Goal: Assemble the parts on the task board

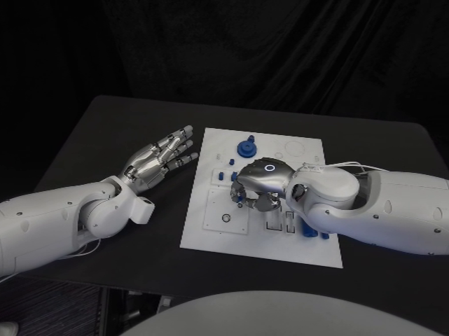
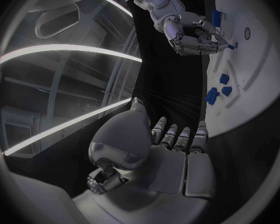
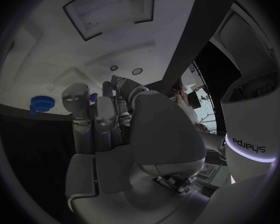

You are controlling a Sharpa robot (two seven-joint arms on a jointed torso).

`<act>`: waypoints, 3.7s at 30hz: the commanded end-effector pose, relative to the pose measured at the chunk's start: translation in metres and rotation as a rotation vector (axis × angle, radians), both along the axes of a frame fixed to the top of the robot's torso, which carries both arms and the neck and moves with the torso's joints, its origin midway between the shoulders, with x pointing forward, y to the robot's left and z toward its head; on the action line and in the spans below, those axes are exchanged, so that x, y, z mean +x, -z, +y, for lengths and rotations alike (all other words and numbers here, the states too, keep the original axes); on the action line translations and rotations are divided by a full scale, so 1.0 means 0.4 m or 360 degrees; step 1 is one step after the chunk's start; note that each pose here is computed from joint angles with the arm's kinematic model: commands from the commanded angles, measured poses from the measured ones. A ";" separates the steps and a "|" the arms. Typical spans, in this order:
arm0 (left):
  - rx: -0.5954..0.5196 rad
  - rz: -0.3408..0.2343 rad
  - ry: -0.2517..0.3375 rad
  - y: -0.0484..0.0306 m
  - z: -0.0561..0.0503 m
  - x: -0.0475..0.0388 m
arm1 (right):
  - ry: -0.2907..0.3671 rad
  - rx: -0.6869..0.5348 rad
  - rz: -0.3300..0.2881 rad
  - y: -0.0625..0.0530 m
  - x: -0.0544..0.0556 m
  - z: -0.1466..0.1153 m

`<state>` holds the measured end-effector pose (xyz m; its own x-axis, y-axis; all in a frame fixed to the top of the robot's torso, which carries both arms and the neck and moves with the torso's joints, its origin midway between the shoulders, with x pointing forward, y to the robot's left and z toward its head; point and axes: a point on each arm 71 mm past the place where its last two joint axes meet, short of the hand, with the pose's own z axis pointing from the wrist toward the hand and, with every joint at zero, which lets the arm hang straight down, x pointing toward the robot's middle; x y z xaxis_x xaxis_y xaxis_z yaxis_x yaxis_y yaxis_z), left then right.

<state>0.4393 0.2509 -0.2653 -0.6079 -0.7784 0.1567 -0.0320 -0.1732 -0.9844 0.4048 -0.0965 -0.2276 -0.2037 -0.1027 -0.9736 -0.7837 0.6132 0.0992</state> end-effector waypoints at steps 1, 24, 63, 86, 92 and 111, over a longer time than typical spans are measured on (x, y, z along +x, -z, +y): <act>-0.0073 -0.0050 0.0006 -0.007 -0.003 -0.002 | -0.0024 -0.0038 -0.0023 0.005 -0.002 0.001; -0.0064 -0.0019 0.0006 0.012 -0.002 -0.009 | 0.0004 -0.0050 -0.0017 0.009 -0.006 -0.016; -0.0043 0.0025 0.0029 0.023 -0.007 -0.006 | 0.0006 -0.0111 0.0035 0.034 -0.009 -0.010; -0.0037 0.0031 0.0022 0.027 -0.001 -0.008 | 0.0031 0.0101 -0.0092 0.007 -0.006 -0.057; -0.0034 0.0021 0.0006 0.027 0.003 -0.008 | 0.0120 0.0192 -0.0151 -0.055 0.008 -0.113; -0.0042 -0.0021 -0.0028 0.021 0.000 -0.009 | 0.0709 0.0007 0.0044 -0.135 0.078 -0.383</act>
<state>0.4353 0.2517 -0.2770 -0.6009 -0.7816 0.1673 -0.0536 -0.1695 -0.9841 0.4360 -0.2444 -0.1665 -0.1966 0.0097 -0.9804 -0.4900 0.8652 0.1068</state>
